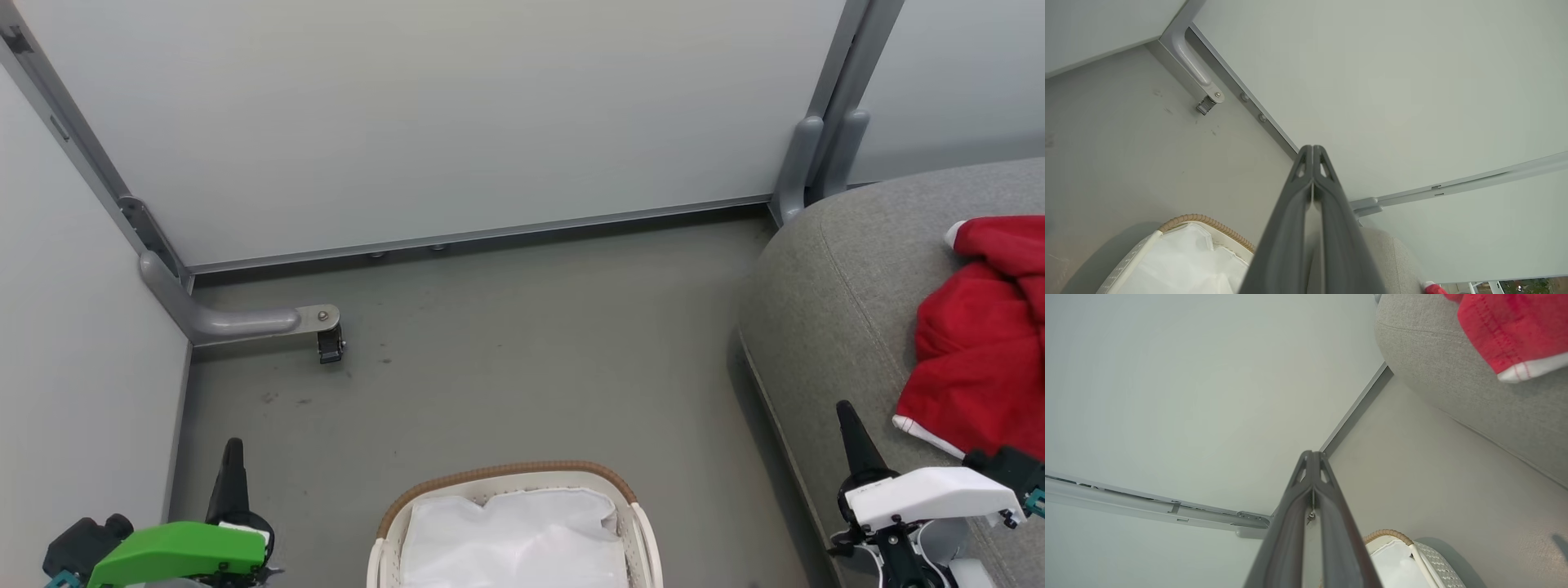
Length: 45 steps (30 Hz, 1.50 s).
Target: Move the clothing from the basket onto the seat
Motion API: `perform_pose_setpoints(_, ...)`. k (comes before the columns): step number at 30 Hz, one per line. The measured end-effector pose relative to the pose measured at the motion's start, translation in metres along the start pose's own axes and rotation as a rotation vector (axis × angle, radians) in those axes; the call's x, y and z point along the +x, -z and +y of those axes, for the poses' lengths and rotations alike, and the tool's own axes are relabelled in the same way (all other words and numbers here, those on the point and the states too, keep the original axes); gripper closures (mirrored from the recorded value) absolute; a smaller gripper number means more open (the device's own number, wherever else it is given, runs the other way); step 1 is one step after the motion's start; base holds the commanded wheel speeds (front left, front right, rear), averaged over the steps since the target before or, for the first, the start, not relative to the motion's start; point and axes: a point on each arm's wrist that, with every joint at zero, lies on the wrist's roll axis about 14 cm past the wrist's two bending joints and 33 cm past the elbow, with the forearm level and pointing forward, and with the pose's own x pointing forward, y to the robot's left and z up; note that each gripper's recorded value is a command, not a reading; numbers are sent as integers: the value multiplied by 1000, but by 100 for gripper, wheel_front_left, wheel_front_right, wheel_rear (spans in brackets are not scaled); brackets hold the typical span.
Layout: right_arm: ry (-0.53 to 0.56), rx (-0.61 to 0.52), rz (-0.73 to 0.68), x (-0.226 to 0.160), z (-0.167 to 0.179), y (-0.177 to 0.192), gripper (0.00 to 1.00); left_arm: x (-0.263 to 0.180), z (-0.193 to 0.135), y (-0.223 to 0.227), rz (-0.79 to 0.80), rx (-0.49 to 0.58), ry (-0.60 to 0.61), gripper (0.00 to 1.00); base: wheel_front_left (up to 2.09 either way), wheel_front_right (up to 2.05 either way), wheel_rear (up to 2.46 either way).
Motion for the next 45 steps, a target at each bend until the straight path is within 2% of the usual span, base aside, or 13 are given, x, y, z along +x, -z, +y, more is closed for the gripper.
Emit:
perform_pose_setpoints(22,-30,217,-9,1,8,-9,100,7,-14,-8,0,-209,42,100,0,0,0)
perform_pose_setpoints(45,-73,400,-14,2,18,-18,100,12,-30,-16,5,-382,101,100,0,0,0)
